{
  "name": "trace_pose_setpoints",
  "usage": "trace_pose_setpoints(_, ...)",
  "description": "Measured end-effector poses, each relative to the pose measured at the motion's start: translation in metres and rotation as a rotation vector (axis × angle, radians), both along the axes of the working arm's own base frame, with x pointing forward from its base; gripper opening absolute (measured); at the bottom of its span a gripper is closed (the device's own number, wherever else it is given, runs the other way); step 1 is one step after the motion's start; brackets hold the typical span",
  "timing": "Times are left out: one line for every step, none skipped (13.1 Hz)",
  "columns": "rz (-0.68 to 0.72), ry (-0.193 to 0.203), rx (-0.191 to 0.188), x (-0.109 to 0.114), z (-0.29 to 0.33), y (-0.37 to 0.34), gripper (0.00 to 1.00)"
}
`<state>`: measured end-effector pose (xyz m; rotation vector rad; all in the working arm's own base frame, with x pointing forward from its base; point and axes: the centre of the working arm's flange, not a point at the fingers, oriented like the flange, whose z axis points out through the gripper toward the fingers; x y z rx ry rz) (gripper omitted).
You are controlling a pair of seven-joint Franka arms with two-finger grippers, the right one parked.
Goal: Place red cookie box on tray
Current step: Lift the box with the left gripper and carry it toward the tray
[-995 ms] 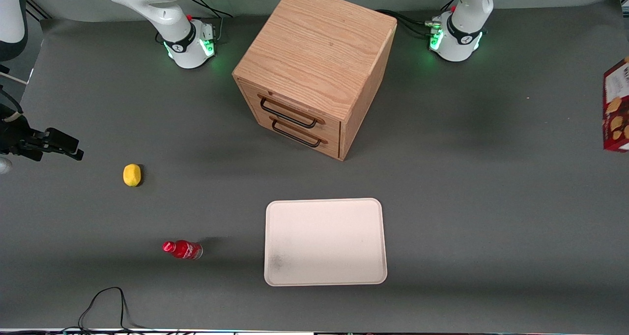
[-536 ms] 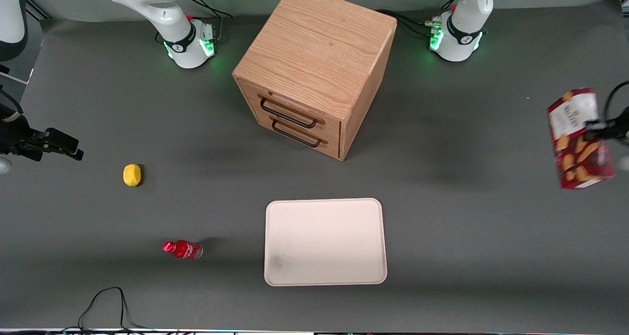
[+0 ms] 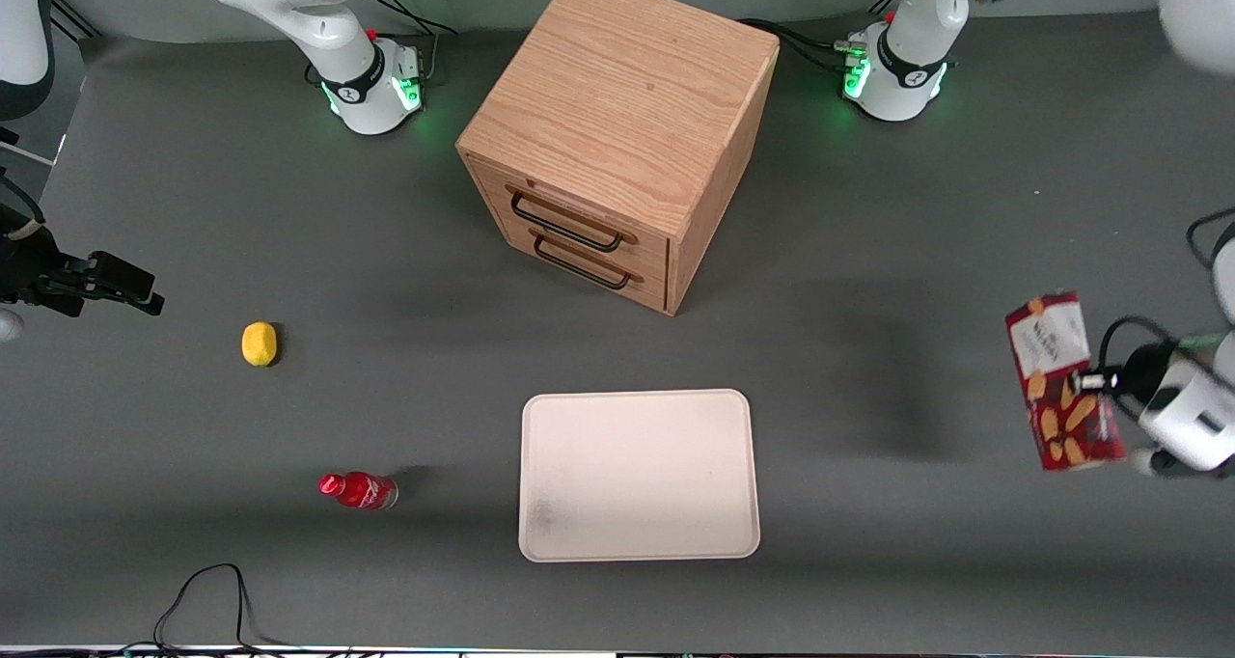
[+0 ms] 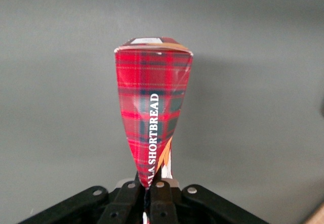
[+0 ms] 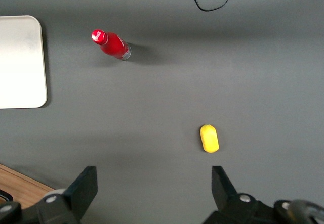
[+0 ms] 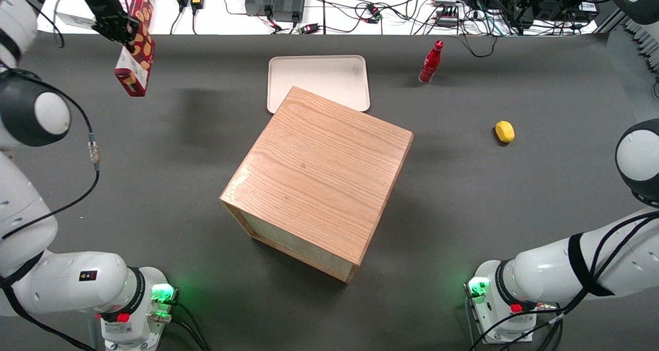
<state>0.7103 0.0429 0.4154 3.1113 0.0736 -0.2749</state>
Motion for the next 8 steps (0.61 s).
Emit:
trace_pose_setpoints(0.002, -0.006, -0.001, 0.008, -0.018, 0.0, 0.04)
trace_pose_setpoints(0.004, -0.009, -0.003, 0.012, -0.032, 0.0, 0.04)
trace_pose_setpoints(0.006, -0.015, -0.004, 0.016, -0.041, -0.001, 0.04)
trace_pose_setpoints(0.008, -0.02, -0.006, 0.018, -0.047, -0.001, 0.04)
trace_pose_setpoints(0.009, -0.022, -0.01, 0.02, -0.051, -0.003, 0.04)
trace_pose_setpoints(0.009, -0.031, -0.012, 0.022, -0.055, -0.004, 0.04)
trace_pose_setpoints(0.011, -0.039, -0.013, 0.024, -0.06, -0.006, 0.04)
trace_pose_setpoints(0.022, -0.04, -0.013, 0.025, -0.065, -0.011, 0.04)
